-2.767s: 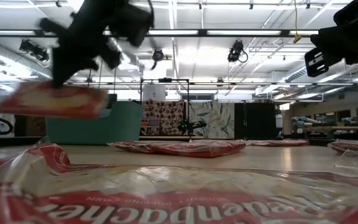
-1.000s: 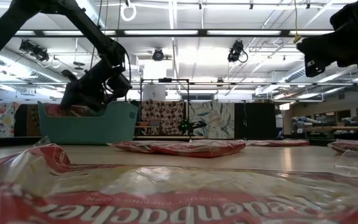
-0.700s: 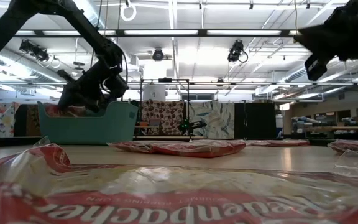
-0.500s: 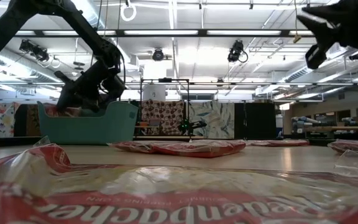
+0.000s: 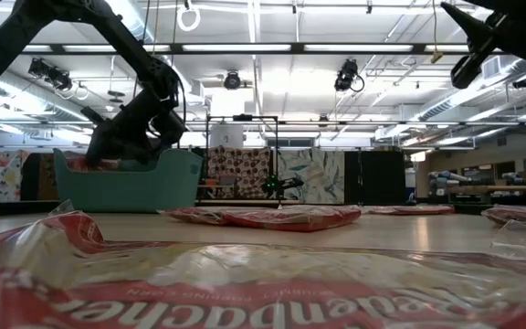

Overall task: Sort popcorn bags into baskets
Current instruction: Put the popcorn bag into the green bin

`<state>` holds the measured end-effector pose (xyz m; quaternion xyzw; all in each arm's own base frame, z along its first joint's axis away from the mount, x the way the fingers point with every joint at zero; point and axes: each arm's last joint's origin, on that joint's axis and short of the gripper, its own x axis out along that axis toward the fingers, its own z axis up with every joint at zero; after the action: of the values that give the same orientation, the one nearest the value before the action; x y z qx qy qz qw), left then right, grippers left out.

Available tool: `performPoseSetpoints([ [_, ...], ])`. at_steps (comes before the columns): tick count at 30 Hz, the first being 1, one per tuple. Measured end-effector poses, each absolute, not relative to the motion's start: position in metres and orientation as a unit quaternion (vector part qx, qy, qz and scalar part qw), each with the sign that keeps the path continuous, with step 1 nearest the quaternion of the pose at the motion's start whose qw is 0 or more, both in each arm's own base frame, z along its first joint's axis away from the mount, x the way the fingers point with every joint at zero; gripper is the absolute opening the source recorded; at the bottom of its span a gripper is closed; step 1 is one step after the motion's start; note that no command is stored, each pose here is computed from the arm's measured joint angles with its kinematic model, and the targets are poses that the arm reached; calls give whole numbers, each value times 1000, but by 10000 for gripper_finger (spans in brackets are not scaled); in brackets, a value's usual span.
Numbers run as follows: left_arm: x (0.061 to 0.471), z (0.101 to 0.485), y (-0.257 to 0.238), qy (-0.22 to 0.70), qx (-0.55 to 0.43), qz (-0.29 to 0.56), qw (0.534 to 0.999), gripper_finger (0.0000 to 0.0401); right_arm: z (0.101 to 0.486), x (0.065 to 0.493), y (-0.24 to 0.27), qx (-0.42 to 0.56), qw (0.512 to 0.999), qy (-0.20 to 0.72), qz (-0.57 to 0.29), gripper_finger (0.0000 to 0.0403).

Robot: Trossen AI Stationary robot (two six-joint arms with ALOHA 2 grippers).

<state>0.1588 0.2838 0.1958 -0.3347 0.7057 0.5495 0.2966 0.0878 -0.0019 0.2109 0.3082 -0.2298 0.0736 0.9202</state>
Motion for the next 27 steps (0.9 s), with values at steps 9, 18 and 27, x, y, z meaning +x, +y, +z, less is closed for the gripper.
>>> performPoseSetpoints([
  [9,167,195,278,707,-382,507,314,3,211,88,-2,306,921,-229,72,69],
  [18,180,212,263,677,-386,530,334,2,209,89,-3,312,921,-229,45,69],
  [27,196,235,246,603,-446,529,397,1,181,99,-7,395,914,-42,-83,35],
])
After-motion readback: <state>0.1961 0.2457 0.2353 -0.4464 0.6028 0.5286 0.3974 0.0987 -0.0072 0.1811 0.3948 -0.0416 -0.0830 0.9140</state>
